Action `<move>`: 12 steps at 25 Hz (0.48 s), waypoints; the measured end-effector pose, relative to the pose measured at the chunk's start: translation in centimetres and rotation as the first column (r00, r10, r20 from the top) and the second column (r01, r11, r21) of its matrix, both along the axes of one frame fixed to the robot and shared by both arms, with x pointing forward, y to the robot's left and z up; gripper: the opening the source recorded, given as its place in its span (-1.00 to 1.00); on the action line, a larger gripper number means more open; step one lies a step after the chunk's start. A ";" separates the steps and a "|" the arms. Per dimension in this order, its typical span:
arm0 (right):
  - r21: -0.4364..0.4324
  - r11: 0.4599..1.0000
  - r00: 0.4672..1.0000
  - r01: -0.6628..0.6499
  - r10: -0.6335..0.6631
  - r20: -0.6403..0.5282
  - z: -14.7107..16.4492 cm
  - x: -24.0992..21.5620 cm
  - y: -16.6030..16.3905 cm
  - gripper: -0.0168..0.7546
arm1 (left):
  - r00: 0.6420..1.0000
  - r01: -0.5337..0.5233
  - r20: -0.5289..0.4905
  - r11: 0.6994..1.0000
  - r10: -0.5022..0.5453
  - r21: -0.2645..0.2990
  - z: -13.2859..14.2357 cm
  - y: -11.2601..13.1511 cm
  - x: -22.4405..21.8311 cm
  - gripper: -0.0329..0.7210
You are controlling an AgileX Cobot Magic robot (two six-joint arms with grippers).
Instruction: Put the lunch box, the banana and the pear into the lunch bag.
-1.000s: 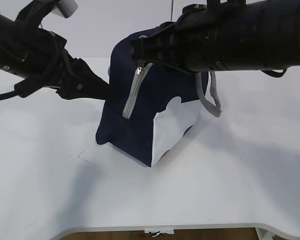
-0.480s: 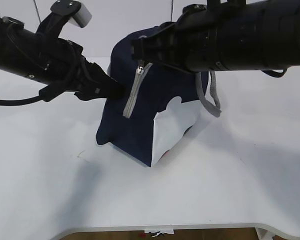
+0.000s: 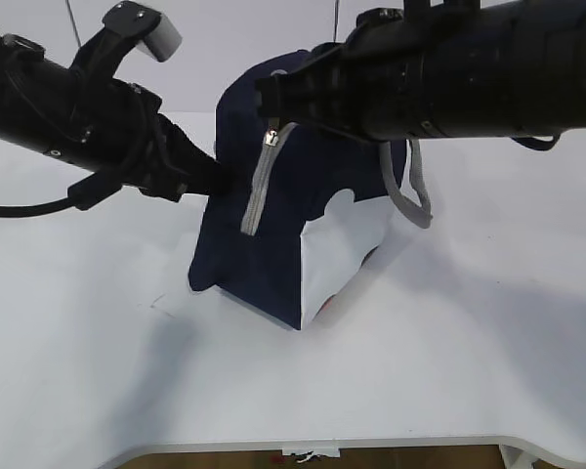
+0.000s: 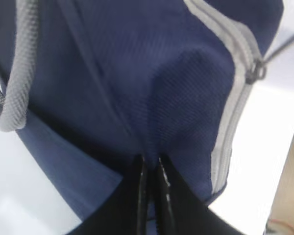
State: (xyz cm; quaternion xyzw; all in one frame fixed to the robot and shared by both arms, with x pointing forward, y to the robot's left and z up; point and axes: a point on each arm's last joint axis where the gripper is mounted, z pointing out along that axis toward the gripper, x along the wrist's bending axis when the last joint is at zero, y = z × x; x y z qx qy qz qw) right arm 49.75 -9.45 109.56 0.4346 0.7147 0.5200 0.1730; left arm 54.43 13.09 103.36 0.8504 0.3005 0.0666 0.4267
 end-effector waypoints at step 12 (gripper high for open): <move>0.019 0.998 0.998 0.059 -0.060 0.035 0.7 1.2 -1.3 -0.98 | 0.995 0.092 0.031 0.991 -0.095 0.099 1.0 0.7 -1.3 -0.93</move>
